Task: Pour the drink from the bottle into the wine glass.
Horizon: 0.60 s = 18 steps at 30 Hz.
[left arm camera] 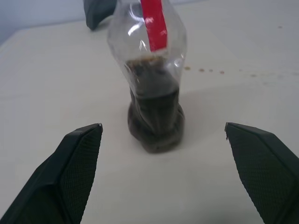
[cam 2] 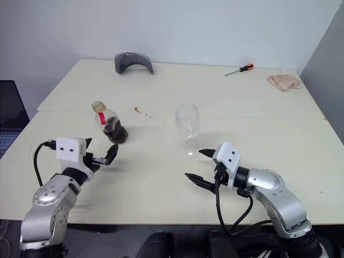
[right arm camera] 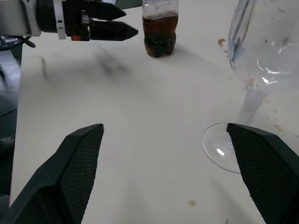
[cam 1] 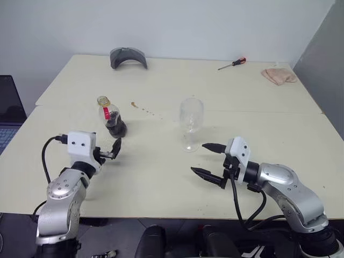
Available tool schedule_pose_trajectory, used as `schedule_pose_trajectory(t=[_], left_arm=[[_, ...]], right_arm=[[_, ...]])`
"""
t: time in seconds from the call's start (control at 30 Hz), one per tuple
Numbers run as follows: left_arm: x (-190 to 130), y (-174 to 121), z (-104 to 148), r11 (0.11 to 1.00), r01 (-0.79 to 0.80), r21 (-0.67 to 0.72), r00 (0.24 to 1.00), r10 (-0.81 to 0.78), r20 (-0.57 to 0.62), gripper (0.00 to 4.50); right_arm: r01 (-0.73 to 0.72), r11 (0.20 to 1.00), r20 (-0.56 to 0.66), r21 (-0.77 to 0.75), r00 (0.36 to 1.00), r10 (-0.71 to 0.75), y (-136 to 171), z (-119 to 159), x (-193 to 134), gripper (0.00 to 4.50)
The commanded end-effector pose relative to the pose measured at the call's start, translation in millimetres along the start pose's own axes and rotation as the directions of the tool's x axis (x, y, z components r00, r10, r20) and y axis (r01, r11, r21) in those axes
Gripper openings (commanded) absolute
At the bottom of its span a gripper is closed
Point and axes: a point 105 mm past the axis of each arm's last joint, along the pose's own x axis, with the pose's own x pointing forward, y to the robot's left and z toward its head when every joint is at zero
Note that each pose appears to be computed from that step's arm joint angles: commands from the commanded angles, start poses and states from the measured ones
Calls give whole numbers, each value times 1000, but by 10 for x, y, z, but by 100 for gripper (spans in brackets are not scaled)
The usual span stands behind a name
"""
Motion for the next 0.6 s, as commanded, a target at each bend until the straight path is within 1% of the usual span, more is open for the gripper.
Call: schedule_pose_trajectory(t=[0.03,0.13,0.23,0.37,0.47,0.53,0.6], left_arm=[[106,52,143,999,-21,43,999,19,49,450],[234,58,205,999,-19,46,998,16,58,450],[320,71,208,998,-21,62,998,18,53,450],[420,85,178,999,-36,32,999,35,42,450],[560,12,116,1000,-24,-8,999,24,29,450],[639,-24,135,1000,-14,-20,999,15,44,450],[709,-37,153,1000,-11,-23,998,13,54,409]], right_arm=[[-32,999,56,-18,998,33,72,163,-9,448],[-47,999,64,-20,997,48,107,199,1,448],[-47,999,71,-19,996,48,111,220,10,448],[-38,999,75,-24,996,39,97,233,12,448],[-31,999,85,-24,996,33,84,262,24,448],[-28,999,89,-32,996,31,75,278,38,448],[-26,999,95,-32,995,29,73,289,47,450]])
